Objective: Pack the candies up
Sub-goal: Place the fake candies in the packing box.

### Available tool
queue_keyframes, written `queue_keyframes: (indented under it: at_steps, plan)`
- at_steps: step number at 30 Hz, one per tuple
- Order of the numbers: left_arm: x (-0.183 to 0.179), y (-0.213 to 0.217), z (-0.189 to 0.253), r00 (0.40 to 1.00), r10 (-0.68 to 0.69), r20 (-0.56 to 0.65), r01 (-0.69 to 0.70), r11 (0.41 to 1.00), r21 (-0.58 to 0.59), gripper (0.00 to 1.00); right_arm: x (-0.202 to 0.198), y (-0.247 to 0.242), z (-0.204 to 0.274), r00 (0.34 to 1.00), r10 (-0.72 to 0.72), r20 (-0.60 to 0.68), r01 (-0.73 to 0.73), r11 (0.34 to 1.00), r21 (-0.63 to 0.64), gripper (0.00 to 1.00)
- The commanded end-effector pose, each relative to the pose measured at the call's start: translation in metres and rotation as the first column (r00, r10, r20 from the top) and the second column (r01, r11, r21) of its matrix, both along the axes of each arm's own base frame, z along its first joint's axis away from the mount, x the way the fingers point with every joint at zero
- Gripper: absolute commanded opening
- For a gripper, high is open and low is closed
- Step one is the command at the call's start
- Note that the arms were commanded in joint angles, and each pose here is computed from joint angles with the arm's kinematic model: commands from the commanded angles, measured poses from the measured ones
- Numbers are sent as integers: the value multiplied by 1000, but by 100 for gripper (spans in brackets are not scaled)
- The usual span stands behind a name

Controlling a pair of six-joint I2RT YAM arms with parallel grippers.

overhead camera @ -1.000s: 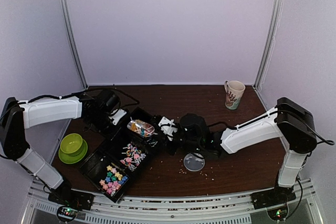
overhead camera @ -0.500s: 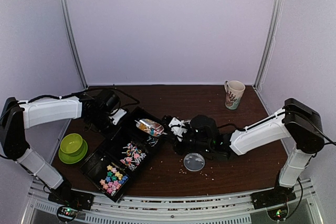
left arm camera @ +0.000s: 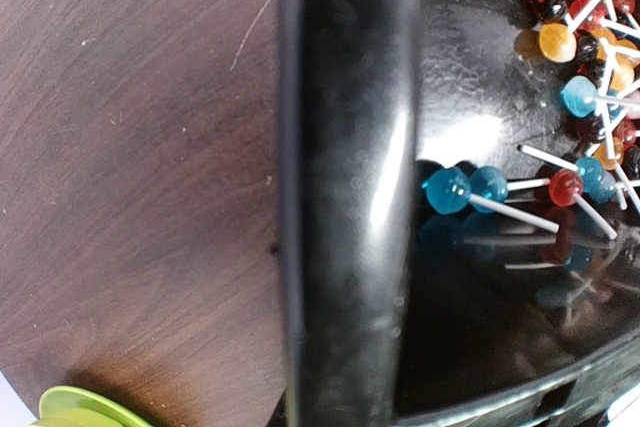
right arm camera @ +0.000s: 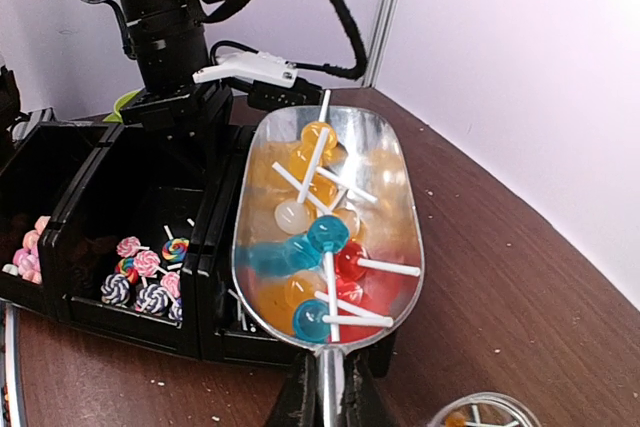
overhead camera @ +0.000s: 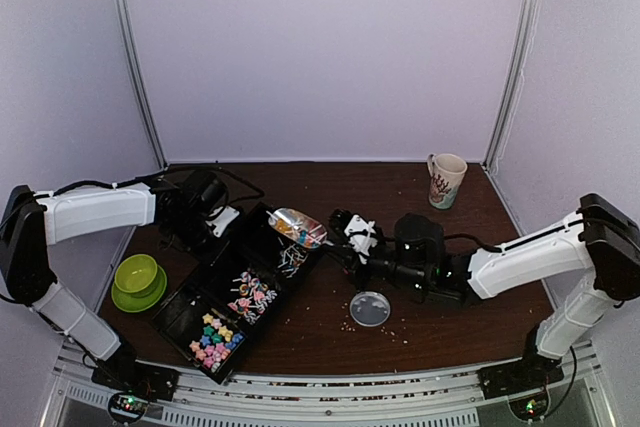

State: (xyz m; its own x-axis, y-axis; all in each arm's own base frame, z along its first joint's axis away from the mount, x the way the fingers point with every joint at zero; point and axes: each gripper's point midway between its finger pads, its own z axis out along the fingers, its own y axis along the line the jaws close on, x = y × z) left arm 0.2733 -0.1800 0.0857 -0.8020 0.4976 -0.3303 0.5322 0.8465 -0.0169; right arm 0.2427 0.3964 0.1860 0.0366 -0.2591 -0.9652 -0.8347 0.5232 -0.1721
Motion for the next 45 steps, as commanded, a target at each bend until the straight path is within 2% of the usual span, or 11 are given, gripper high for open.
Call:
queue_keyframes:
  at_steps: [1, 13, 21, 31, 45]
  plan:
    - [20, -14, 28, 997, 22, 74, -15, 996, -93, 0, 4, -26, 17, 995, -78, 59, 79, 997, -15, 0]
    - [20, -13, 27, 997, 25, 71, -19, 996, -86, 0, 0, -89, 22, 971, -238, 9, 238, 969, -74, 0]
    - [20, -12, 29, 997, 27, 78, -21, 996, -87, 0, -6, -123, 9, 938, -337, -76, 322, 933, -162, 0]
    - [20, -11, 31, 996, 30, 84, -22, 996, -87, 0, -14, -141, -5, 894, -422, -154, 365, 882, -298, 0]
    - [21, -10, 30, 996, 31, 85, -24, 997, -79, 0, -29, -151, -2, 863, -464, -200, 360, 843, -401, 0]
